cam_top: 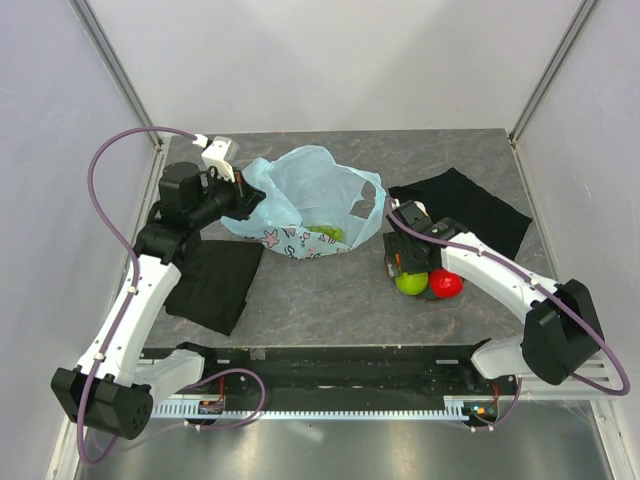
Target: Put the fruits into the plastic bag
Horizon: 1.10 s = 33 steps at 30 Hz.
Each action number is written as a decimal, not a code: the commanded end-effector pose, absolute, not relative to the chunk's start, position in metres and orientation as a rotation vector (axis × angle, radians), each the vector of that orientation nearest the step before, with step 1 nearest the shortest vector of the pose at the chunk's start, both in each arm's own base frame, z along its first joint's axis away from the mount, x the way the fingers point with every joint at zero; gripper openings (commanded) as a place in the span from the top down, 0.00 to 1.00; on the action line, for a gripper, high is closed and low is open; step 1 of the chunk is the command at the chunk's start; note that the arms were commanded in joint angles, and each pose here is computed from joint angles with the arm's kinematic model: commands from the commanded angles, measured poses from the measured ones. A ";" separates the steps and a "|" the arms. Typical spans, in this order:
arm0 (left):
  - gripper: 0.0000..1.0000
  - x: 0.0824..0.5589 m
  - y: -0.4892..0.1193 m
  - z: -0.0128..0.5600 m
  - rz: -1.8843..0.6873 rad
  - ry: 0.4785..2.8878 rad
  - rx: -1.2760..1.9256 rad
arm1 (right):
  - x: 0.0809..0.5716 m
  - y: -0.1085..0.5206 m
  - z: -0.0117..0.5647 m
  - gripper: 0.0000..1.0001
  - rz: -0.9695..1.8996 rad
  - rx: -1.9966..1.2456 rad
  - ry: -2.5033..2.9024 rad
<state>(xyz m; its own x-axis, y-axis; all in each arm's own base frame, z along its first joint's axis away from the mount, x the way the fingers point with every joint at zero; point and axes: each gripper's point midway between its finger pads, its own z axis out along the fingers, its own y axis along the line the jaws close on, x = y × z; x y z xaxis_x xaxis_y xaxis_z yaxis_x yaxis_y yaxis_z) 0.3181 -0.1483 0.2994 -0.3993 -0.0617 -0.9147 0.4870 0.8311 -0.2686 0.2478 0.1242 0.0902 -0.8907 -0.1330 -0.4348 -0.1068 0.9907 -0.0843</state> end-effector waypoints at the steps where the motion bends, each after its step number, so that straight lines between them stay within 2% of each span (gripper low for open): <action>1: 0.98 0.318 -0.145 0.306 -0.584 1.857 0.342 | 0.254 0.129 0.087 0.17 -0.070 -0.138 2.661; 9: 0.99 0.318 -0.146 0.306 -0.588 1.859 0.342 | 0.251 0.121 0.076 0.17 -0.130 -0.134 2.682; 12: 0.99 0.318 -0.146 0.304 -0.590 1.865 0.343 | 0.251 0.121 0.078 0.26 -0.126 -0.131 2.679; 13: 0.98 0.318 -0.146 0.305 -0.590 1.862 0.342 | 0.250 0.121 0.078 0.36 -0.122 -0.136 2.680; 15: 0.99 0.318 -0.147 0.304 -0.593 1.864 0.341 | 0.251 0.122 0.082 0.43 -0.113 -0.137 2.674; 16: 0.98 0.318 -0.146 0.304 -0.592 1.866 0.340 | 0.251 0.123 0.084 0.50 -0.108 -0.135 2.669; 18: 0.98 0.319 -0.147 0.304 -0.592 1.865 0.342 | 0.252 0.123 0.089 0.56 -0.101 -0.139 2.661; 21: 0.98 0.319 -0.147 0.302 -0.594 1.869 0.343 | 0.252 0.124 0.096 0.73 -0.084 -0.153 2.653; 22: 0.98 0.319 -0.147 0.303 -0.594 1.868 0.343 | 0.252 0.125 0.098 0.83 -0.078 -0.154 2.649; 24: 0.98 0.319 -0.148 0.302 -0.599 1.871 0.345 | 0.252 0.127 0.106 0.91 -0.049 -0.184 2.636; 25: 0.98 0.319 -0.147 0.302 -0.598 1.871 0.344 | 0.251 0.129 0.108 0.98 -0.035 -0.196 2.635; 33: 0.98 0.319 -0.149 0.303 -0.604 1.868 0.347 | 0.249 0.149 0.164 1.00 0.176 -0.368 2.503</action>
